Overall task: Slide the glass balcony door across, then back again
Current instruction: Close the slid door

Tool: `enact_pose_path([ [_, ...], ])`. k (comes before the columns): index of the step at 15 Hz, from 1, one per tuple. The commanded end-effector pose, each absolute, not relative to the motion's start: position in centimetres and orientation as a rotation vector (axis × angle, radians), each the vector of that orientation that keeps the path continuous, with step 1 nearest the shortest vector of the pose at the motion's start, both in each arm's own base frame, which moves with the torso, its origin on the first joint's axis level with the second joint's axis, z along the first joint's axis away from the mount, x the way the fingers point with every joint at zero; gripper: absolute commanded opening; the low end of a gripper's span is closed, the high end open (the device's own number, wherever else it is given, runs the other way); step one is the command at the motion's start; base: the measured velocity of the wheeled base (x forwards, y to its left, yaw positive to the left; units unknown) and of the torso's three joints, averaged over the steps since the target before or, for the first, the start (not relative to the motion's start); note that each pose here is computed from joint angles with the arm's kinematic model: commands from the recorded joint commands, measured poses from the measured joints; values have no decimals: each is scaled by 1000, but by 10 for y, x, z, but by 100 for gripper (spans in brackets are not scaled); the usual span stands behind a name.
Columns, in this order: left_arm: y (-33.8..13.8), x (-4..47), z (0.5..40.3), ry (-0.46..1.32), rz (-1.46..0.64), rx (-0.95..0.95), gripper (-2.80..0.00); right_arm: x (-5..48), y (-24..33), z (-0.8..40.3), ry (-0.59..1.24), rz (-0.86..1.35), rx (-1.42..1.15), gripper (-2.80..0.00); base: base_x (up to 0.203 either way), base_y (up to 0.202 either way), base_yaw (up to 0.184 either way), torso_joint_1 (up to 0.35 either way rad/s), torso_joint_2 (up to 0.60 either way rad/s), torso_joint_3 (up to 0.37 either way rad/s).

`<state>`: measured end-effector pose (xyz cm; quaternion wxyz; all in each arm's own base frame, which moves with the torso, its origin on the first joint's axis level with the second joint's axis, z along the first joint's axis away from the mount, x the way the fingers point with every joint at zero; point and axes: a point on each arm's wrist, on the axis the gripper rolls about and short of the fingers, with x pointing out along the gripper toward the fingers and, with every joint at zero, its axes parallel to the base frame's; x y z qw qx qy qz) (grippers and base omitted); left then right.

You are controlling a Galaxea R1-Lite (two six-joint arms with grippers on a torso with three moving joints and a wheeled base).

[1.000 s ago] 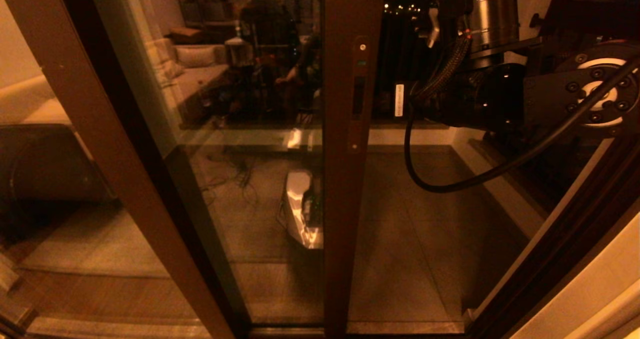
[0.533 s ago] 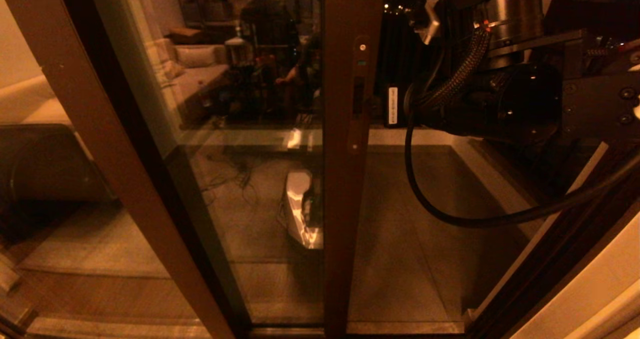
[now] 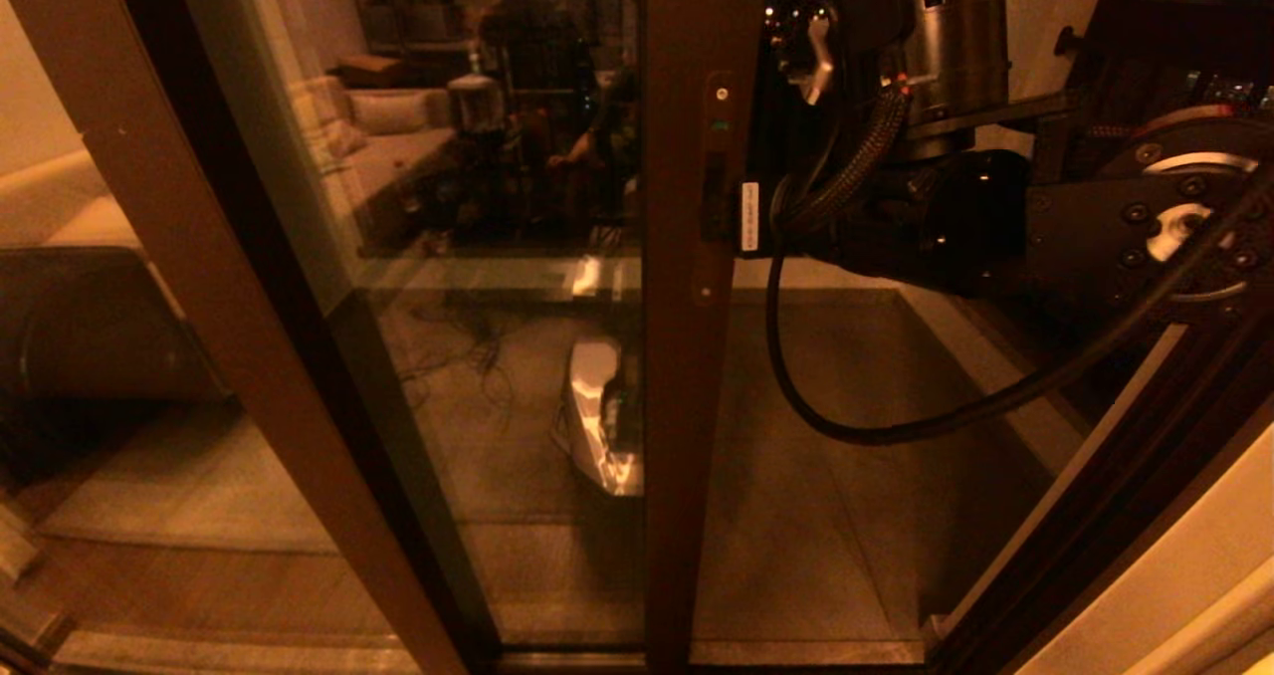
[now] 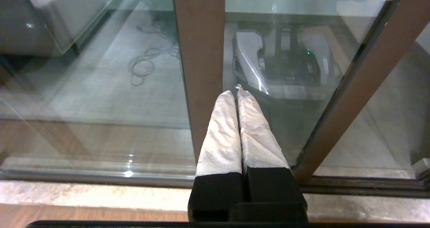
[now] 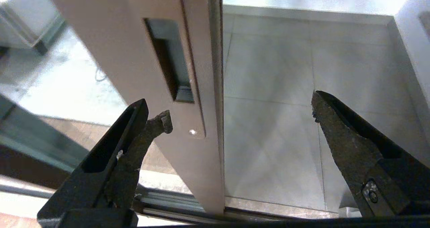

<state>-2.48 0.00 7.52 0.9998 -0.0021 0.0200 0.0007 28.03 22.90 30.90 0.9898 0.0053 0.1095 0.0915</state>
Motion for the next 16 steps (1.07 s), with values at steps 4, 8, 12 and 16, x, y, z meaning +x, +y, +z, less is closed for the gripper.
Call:
enact_pose_path([
  [4,0,-25,75,40,2,-5,-280,305,218,298,239,115,6,0,0,0,0,0,0,0],
  [8,0,-25,75,40,2,-5,-280,307,216,298,239,107,5,0,0,0,0,0,0,0],
  [12,0,-25,75,40,2,-5,-280,309,214,297,241,100,4,0,0,0,0,0,0,0],
  [16,0,-25,75,40,2,-5,-280,313,208,298,239,77,-5,0,0,0,0,0,0,0],
])
